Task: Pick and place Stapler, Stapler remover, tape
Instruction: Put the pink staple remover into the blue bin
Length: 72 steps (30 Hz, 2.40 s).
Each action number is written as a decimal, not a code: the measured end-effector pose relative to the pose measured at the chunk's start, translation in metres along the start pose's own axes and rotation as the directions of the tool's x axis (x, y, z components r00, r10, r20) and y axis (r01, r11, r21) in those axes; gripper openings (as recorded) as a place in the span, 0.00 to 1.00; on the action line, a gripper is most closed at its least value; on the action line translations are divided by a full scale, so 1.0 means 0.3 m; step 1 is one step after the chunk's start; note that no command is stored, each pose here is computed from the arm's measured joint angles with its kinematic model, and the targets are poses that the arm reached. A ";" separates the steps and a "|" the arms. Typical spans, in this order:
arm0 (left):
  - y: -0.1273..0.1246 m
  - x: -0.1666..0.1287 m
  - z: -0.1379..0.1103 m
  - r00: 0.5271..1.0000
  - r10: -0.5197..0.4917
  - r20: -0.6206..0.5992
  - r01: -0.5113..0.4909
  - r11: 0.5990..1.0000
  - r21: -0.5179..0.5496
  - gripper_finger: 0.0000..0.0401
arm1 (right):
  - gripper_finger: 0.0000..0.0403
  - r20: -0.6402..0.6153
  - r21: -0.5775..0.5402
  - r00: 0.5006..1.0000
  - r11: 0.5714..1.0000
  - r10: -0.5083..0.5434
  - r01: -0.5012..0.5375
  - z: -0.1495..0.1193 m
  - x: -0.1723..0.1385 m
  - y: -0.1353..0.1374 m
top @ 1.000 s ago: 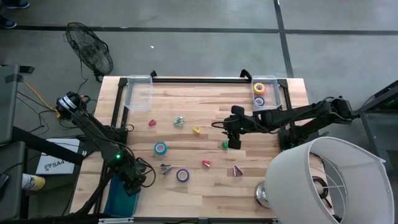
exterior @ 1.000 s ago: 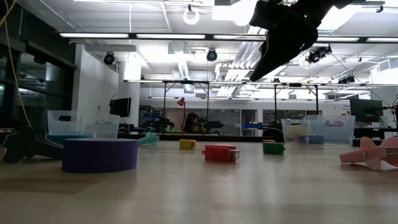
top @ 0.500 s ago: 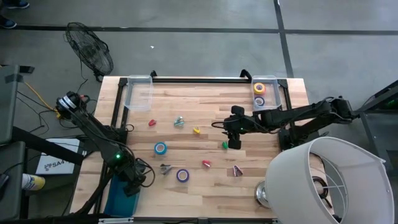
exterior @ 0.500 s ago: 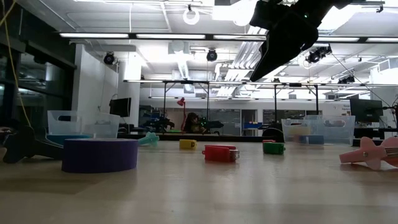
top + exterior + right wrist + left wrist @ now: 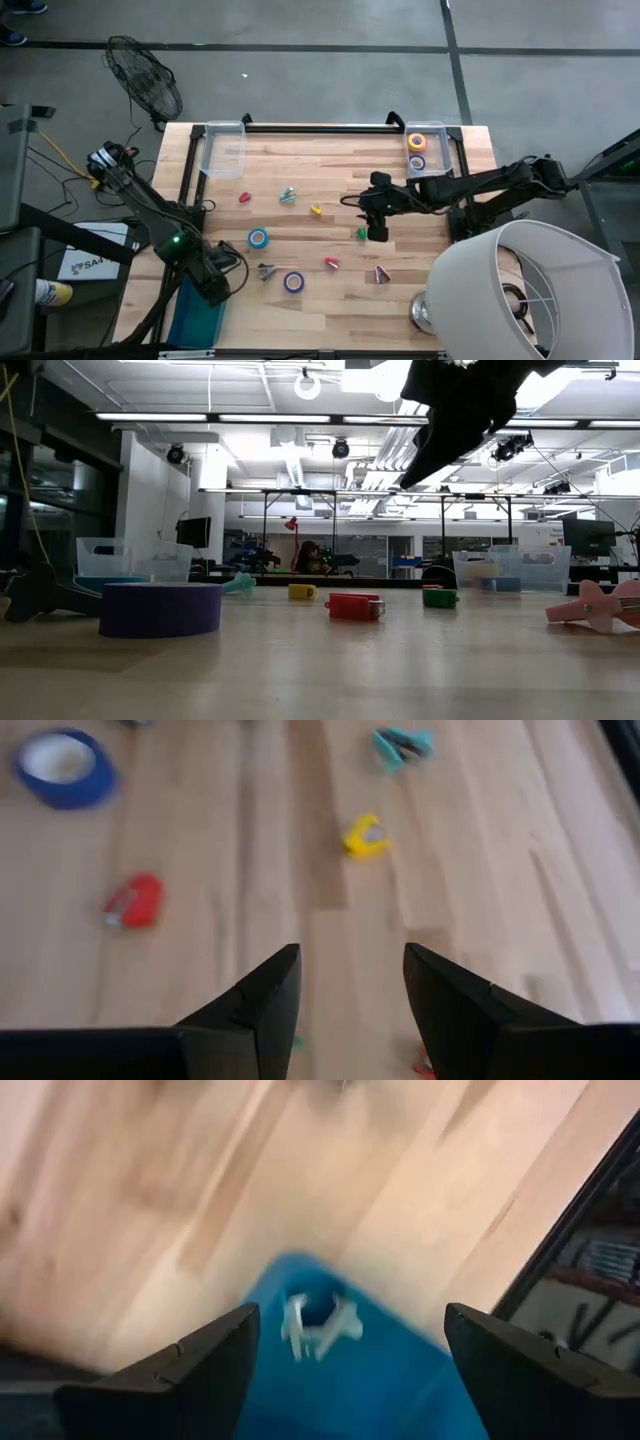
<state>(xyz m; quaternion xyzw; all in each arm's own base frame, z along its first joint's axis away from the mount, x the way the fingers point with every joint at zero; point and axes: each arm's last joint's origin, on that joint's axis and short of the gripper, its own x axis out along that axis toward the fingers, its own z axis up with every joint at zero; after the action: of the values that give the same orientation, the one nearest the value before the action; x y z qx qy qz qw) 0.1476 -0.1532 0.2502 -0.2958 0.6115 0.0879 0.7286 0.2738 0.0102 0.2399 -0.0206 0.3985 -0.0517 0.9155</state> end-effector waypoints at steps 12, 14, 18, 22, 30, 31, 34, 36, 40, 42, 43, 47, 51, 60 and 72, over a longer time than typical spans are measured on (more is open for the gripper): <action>0.007 -0.002 0.014 0.987 0.046 0.155 -0.049 0.999 0.019 0.78 | 0.42 0.219 -0.060 0.968 0.992 0.124 -0.114 0.072 -0.009 0.014; 0.007 -0.003 0.016 0.984 0.049 0.171 -0.053 0.998 0.019 0.78 | 0.42 0.209 -0.054 0.973 0.995 0.095 -0.086 0.068 -0.008 0.011; 0.003 -0.004 0.024 0.970 0.047 0.238 -0.060 0.997 0.047 0.78 | 0.42 0.144 -0.015 0.986 0.997 0.079 -0.078 0.047 -0.004 0.009; 0.003 -0.005 0.028 0.959 0.052 0.279 -0.072 0.996 0.062 0.78 | 0.42 0.012 0.194 0.997 0.978 0.074 -0.075 0.005 0.000 0.007; 0.008 -0.008 0.036 0.926 0.080 0.369 -0.135 0.983 0.125 0.78 | 0.42 -0.240 0.588 0.941 0.807 0.238 -0.054 -0.076 -0.014 0.035; 0.009 -0.009 0.037 0.922 0.085 0.377 -0.146 0.980 0.135 0.78 | 0.42 -0.246 0.604 0.937 0.796 0.247 -0.052 -0.078 -0.016 0.042; 0.011 -0.009 0.039 0.912 0.093 0.400 -0.173 0.970 0.169 0.78 | 0.42 -0.242 0.626 0.938 0.778 0.249 -0.045 -0.078 -0.019 0.065; 0.012 -0.010 0.039 0.909 0.098 0.404 -0.189 0.963 0.194 0.78 | 0.42 -0.231 0.651 0.949 0.759 0.213 -0.012 -0.076 -0.021 0.081; 0.012 -0.009 0.038 0.914 0.096 0.394 -0.203 0.949 0.240 0.78 | 0.43 -0.237 0.760 0.959 0.645 0.154 0.084 -0.082 -0.027 0.100; 0.011 -0.008 0.036 0.921 0.092 0.380 -0.201 0.945 0.259 0.78 | 0.43 -0.250 0.795 0.957 0.595 0.148 0.115 -0.087 -0.028 0.102; 0.011 -0.008 0.036 0.923 0.089 0.375 -0.199 0.943 0.266 0.78 | 0.44 -0.260 0.816 0.954 0.562 0.149 0.135 -0.091 -0.030 0.105; 0.008 -0.008 0.036 0.923 0.080 0.376 -0.201 0.934 0.295 0.78 | 0.44 -0.340 0.843 0.926 0.490 0.165 0.222 -0.118 -0.033 0.128; 0.004 -0.008 0.037 0.923 0.069 0.378 -0.209 0.917 0.341 0.78 | 0.44 -0.417 0.821 0.893 0.492 0.171 0.289 -0.149 -0.012 0.184; 0.004 -0.007 0.035 0.931 0.066 0.360 -0.222 0.885 0.410 0.78 | 0.64 -0.505 0.802 0.820 0.498 0.270 0.330 -0.197 0.073 0.299; 0.004 -0.005 0.031 0.947 0.059 0.314 -0.204 0.868 0.452 0.78 | 0.75 -0.486 0.841 0.796 0.441 0.361 0.314 -0.212 0.162 0.363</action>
<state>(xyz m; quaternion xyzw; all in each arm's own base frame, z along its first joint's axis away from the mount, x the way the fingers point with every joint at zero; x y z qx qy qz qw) 0.1544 -0.1469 0.2521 -0.0475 0.5194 0.0265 0.8528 0.2689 0.1133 0.1526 0.4903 0.5784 -0.2441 0.6046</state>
